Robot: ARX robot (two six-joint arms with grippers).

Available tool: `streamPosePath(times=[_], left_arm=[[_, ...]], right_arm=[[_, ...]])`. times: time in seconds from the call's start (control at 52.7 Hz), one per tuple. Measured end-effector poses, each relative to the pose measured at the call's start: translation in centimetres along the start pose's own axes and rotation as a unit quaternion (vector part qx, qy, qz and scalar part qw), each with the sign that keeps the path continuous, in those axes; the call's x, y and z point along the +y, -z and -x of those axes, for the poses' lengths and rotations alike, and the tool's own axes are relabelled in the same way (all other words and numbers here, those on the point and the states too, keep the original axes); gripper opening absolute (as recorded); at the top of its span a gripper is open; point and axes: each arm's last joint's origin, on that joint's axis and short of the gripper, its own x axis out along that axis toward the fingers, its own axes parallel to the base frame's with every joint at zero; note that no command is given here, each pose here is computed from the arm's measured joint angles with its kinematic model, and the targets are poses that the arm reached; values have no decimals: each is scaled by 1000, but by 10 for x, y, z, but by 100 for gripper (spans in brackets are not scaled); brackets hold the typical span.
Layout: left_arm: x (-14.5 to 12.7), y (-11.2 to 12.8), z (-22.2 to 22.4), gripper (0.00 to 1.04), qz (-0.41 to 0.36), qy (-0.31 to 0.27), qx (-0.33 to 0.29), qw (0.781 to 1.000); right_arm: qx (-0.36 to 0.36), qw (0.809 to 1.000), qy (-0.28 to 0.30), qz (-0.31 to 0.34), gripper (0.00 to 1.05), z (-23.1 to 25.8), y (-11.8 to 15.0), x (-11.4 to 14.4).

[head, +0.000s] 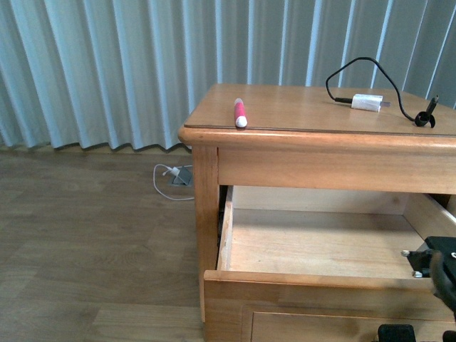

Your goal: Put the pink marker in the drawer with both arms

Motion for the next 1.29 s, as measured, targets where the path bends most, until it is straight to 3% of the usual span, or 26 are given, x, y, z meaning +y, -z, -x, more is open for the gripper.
streamPosePath(times=[0.247, 0.456, 0.816, 1.291], left_arm=[[0, 0, 0, 99, 0, 0, 0, 1000], [0, 0, 0, 99, 0, 0, 0, 1000], [0, 0, 0, 99, 0, 0, 0, 1000], [0, 0, 0, 99, 0, 0, 0, 1000]], right_arm=[[-30, 999, -30, -7, 98, 47, -14, 2], [-74, 995, -63, -12, 96, 103, -29, -1], [-136, 987, -88, 3, 96, 179, -26, -6], [-163, 984, -79, 1, 96, 186, -28, -7]])
